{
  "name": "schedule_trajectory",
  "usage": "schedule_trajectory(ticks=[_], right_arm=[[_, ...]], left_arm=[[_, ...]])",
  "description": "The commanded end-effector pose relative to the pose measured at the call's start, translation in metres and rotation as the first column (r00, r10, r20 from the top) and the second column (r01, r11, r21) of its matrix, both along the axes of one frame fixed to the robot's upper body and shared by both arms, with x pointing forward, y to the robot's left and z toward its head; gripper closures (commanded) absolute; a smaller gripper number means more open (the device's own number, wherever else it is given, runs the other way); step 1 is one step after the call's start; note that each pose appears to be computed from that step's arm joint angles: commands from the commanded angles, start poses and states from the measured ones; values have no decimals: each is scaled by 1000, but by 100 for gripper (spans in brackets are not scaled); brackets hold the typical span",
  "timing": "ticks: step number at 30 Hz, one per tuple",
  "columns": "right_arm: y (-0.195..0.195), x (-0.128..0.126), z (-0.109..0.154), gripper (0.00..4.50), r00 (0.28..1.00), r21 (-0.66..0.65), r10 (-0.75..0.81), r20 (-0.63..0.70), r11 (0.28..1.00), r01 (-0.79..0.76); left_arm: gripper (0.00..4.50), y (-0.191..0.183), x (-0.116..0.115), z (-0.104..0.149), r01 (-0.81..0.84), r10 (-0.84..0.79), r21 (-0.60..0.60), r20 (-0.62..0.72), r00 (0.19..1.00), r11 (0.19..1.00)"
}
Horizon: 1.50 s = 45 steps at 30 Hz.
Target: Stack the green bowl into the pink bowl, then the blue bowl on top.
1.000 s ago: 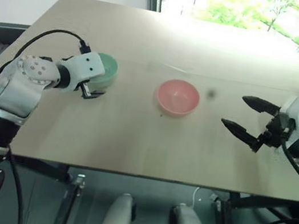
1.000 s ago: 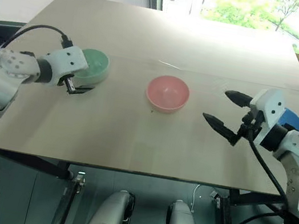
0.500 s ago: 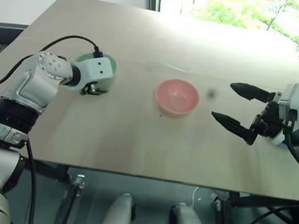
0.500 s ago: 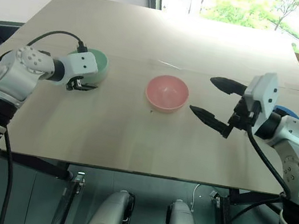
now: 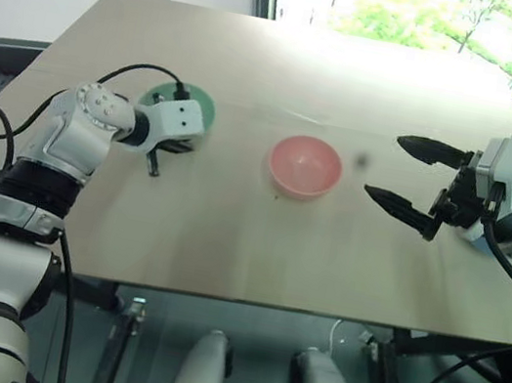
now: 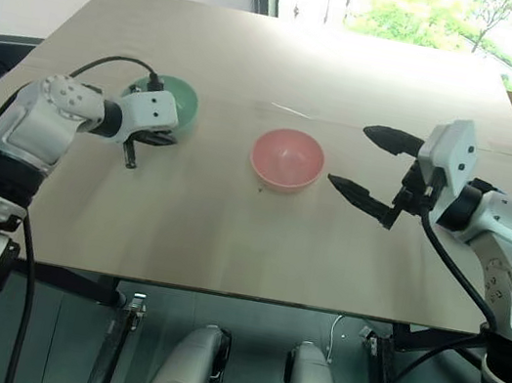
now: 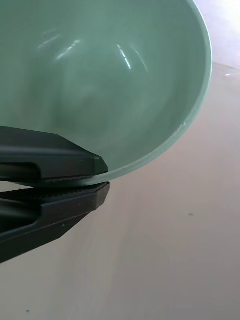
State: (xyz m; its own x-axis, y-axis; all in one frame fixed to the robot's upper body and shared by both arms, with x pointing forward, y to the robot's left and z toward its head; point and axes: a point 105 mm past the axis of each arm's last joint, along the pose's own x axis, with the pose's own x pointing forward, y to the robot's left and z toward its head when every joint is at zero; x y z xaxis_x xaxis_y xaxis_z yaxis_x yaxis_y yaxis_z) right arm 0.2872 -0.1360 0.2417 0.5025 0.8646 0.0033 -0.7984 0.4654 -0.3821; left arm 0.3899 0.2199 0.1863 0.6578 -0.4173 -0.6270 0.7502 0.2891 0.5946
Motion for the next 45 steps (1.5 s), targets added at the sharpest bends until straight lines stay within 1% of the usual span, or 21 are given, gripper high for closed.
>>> schedule_trajectory(ticks=[1,5,10,12,13,14,15,17,18,19,20,23,25,27,30,32,34,35,38,44,45], right_arm=[[-11,-6,15,0,996,11,-54,74,998,54],[-19,-10,15,0,992,8,-99,75,995,99],[-27,-16,15,0,987,6,-143,76,990,143],[-29,-18,14,0,986,4,-152,74,988,152],[-29,-18,13,0,985,1,-156,72,988,156],[-29,-19,12,0,985,-2,-158,71,987,158],[-29,-20,11,0,985,-3,-159,70,987,160],[-29,-21,9,0,985,-2,-163,64,987,164],[-29,-21,9,0,984,-2,-166,62,986,167],[-29,-21,8,0,983,-2,-171,58,985,172],[-29,-21,7,0,983,-3,-175,56,984,176],[-44,-10,-13,0,941,-110,-336,37,935,338],[-68,-1,-25,0,853,-233,-509,113,821,521],[-88,6,-34,0,779,-282,-619,101,733,619],[-106,9,-53,0,727,-344,-687,-10,685,642],[-116,12,-63,0,680,-387,-731,-51,642,662],[-126,15,-71,0,639,-418,-765,-81,608,675],[-129,17,-75,0,618,-429,-780,-104,595,679],[-136,21,-81,0,568,-443,-808,-157,572,690],[-148,28,-88,0,510,-470,-843,-172,525,710],[-150,31,-89,26,502,-469,-849,-167,516,717]], left_arm=[[438,-72,-18,57,356,-330,-111,196,923,928],[438,-110,-36,58,543,-511,-136,211,833,829],[438,-135,-30,46,598,-582,-103,149,799,795],[376,-138,-27,40,604,-595,-85,106,796,792],[368,-140,-28,38,619,-613,-74,93,785,782],[322,-143,-29,37,633,-628,-75,87,774,770],[297,-147,-30,39,645,-638,-90,97,764,759],[222,-155,-31,50,664,-648,-134,150,747,735],[172,-156,-31,53,670,-650,-146,163,742,728],[147,-155,-31,56,668,-645,-158,176,744,727],[147,-154,-31,57,666,-641,-165,181,746,728],[147,-139,-31,90,625,-523,-387,343,780,678],[147,-118,-29,90,528,-424,-467,316,849,710],[147,-101,-37,78,455,-420,-568,201,885,686],[147,-89,-44,70,411,-406,-654,171,898,635],[147,-86,-48,73,424,-393,-719,225,892,550],[147,-87,-60,71,463,-447,-726,238,863,509],[147,-87,-63,68,466,-463,-718,223,858,517],[147,-87,-78,66,515,-533,-709,228,815,483],[147,-82,-88,65,517,-569,-708,195,799,482],[122,-80,-89,66,513,-573,-713,190,798,478]])
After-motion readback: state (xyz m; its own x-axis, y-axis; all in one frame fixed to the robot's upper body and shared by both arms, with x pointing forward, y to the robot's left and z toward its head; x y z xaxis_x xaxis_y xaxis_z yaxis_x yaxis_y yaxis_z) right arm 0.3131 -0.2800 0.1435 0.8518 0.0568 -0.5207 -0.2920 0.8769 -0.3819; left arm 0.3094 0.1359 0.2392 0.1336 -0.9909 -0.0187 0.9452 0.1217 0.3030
